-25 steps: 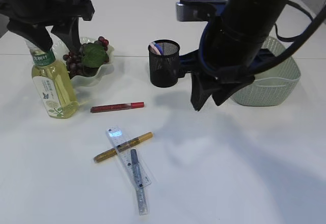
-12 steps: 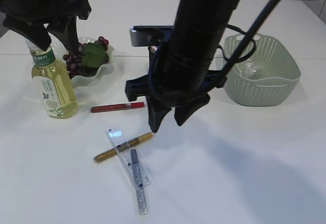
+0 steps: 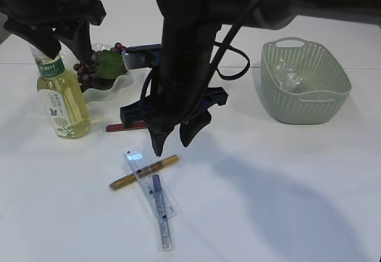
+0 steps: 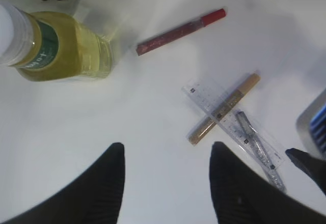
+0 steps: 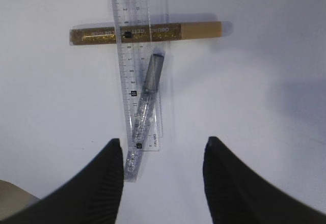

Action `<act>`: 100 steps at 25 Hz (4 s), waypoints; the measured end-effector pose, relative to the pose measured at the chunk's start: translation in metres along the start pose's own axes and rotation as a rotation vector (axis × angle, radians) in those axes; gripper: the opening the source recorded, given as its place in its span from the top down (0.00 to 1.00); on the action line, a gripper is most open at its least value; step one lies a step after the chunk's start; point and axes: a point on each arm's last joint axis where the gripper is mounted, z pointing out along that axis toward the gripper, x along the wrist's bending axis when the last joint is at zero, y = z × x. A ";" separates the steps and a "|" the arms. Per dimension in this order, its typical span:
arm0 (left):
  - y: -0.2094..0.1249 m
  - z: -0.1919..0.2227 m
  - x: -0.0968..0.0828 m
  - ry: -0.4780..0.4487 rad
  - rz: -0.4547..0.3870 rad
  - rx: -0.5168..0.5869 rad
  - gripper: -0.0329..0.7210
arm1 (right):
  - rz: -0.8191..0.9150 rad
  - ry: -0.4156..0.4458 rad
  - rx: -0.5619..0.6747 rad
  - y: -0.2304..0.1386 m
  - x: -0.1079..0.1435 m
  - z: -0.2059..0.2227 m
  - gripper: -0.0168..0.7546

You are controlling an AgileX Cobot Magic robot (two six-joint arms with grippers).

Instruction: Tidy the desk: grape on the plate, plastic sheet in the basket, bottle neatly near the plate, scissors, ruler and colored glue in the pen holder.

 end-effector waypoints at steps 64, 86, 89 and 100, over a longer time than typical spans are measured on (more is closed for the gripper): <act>-0.003 -0.041 0.055 0.044 -0.070 -0.102 0.48 | -0.091 -0.095 0.095 0.021 0.030 0.095 0.38; -0.003 -0.041 0.056 0.051 -0.065 -0.102 0.48 | -0.084 -0.100 0.112 0.021 0.029 0.107 0.38; -0.003 -0.041 0.056 0.051 -0.065 -0.102 0.48 | -0.084 -0.101 0.114 0.021 0.028 0.109 0.38; -0.003 -0.041 0.056 0.053 -0.063 -0.103 0.48 | -0.083 -0.103 0.122 0.021 0.028 0.114 0.38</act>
